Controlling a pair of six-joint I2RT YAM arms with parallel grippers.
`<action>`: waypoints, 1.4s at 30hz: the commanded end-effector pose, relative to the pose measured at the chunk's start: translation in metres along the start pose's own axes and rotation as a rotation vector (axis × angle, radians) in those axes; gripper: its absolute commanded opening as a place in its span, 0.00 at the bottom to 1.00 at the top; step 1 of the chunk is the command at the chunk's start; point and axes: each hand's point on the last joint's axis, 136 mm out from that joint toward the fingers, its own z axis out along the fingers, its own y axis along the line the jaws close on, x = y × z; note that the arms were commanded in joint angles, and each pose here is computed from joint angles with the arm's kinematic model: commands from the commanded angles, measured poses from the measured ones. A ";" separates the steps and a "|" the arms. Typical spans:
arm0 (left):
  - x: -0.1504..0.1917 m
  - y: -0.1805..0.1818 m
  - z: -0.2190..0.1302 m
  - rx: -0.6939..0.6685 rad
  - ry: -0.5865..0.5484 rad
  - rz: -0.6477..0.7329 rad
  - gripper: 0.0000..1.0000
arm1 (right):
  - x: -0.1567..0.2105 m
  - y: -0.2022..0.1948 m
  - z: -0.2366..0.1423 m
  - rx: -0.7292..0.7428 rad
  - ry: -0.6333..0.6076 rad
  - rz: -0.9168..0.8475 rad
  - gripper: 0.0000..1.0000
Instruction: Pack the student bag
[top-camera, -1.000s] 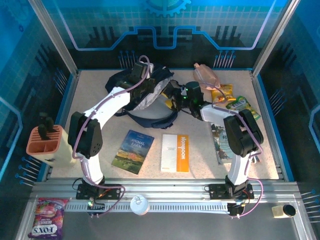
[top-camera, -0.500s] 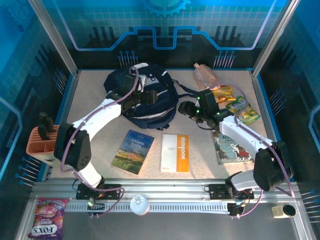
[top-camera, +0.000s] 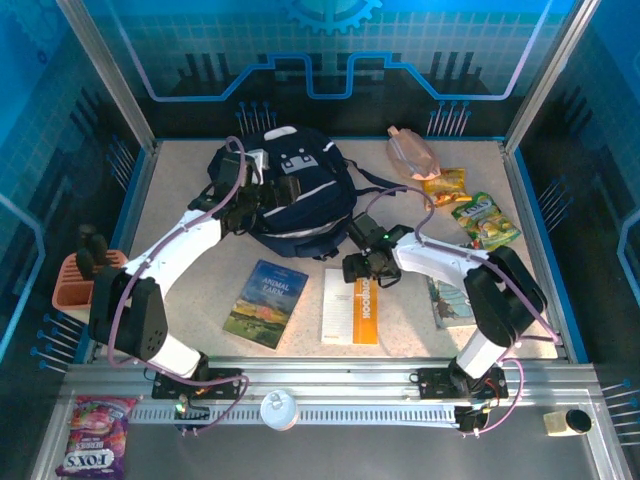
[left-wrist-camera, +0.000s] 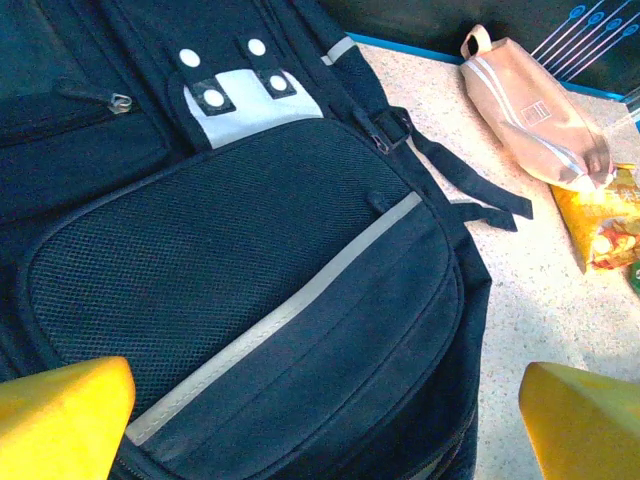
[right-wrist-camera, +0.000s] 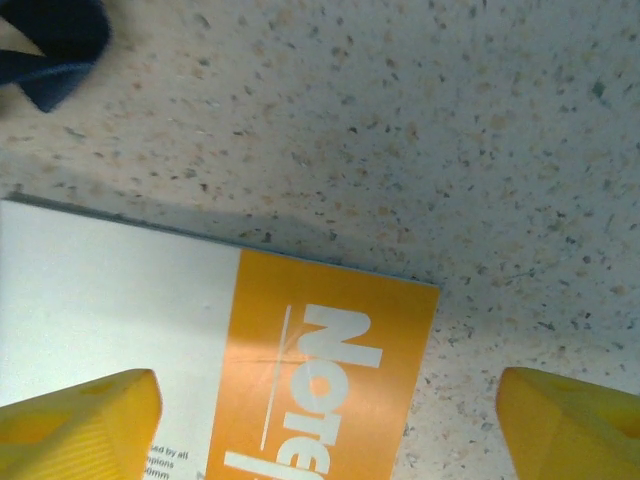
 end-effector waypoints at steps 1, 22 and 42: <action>-0.006 -0.006 -0.010 0.046 -0.017 -0.018 0.99 | 0.005 0.002 0.008 0.026 0.051 -0.028 0.82; 0.046 -0.084 0.001 0.282 0.240 -0.067 0.98 | -0.059 -0.070 0.030 0.030 0.021 0.147 0.72; 0.213 -0.116 0.012 0.143 0.604 -0.158 0.64 | 0.014 -0.022 0.020 -0.304 0.115 0.451 0.46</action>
